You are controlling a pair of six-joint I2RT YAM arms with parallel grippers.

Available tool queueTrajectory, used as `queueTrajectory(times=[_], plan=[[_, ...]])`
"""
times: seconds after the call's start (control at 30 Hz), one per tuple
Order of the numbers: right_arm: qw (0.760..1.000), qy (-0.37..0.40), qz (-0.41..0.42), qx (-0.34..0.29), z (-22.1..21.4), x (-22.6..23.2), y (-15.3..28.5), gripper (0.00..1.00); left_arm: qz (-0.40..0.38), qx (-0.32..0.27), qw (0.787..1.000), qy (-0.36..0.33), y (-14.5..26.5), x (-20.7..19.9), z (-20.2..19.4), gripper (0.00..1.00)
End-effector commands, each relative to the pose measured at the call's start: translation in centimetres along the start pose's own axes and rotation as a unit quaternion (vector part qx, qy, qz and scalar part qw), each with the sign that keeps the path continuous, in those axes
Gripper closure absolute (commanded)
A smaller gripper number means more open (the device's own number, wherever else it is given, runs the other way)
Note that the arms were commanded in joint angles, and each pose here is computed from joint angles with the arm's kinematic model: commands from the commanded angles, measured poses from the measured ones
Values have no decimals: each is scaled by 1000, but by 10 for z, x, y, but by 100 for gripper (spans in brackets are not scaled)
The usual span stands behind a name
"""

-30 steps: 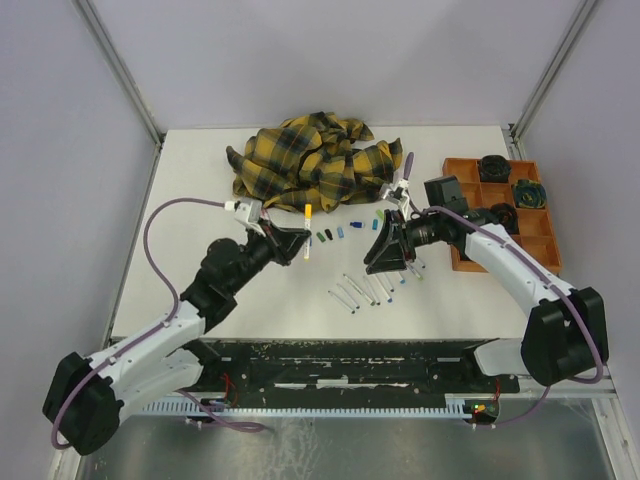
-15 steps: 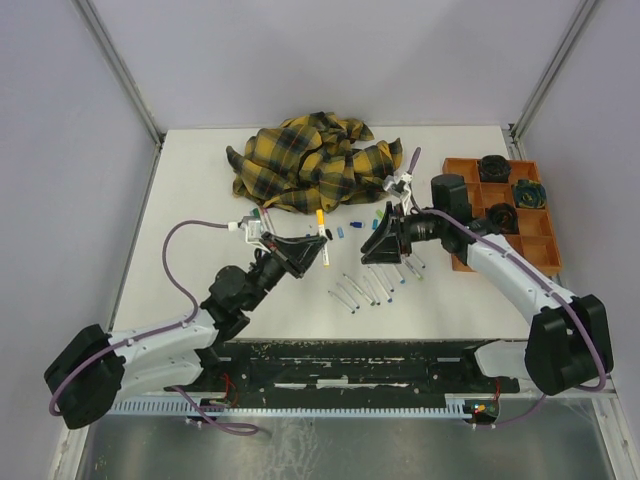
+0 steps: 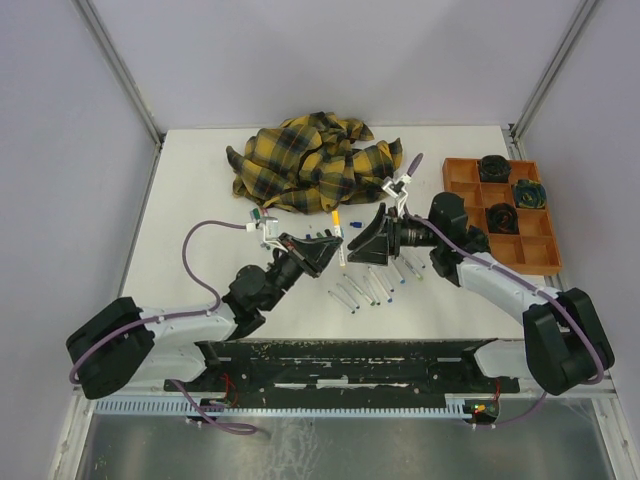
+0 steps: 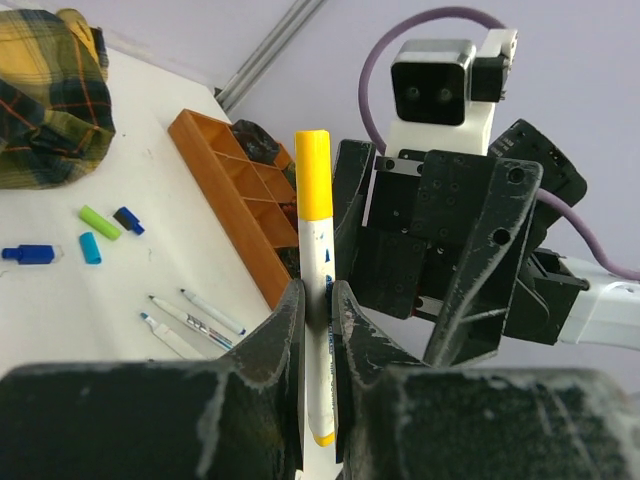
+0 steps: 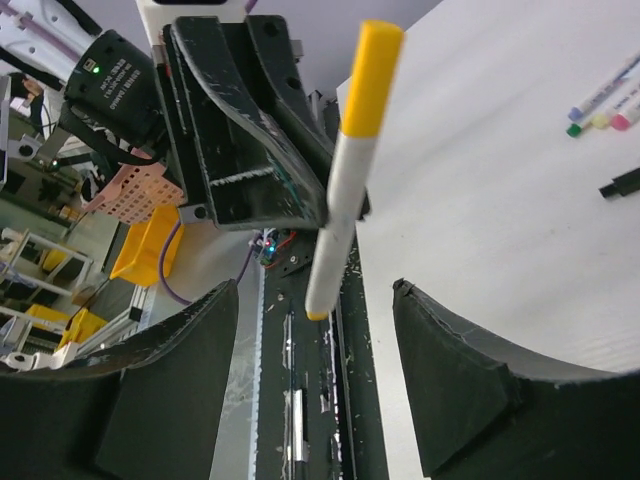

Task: Open the pen caps
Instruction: Pick up the pen from the center of the board.

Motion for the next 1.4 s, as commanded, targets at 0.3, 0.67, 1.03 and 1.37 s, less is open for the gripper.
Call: queueTrajectory(times=[0.3,0.67,1.03,1.37], plan=[[1000,22,18,0,0,10,-20,33,-43,-66,996,30,-24,-31,17,97],[1000,19,18,3,1,12,-20,80,-46,-60,997,36,-23,-34,9,97],[1000,21,15,12,1,12,-20,100,-20,-45,998,40,-20,-29,7,75],[999,31,13,27,1,13,-19,100,17,-6,1000,20,-11,-23,22,20]])
Point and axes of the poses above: each gripper's point midway between its finger pads, its own y axis back along the fingers, its own x axis along the line the jaws close on, z = x × y, the point moved 10 cm from there along y, back along the fingers, and after that the axes turned 13 degrees about -y, right-handed, at the moved point
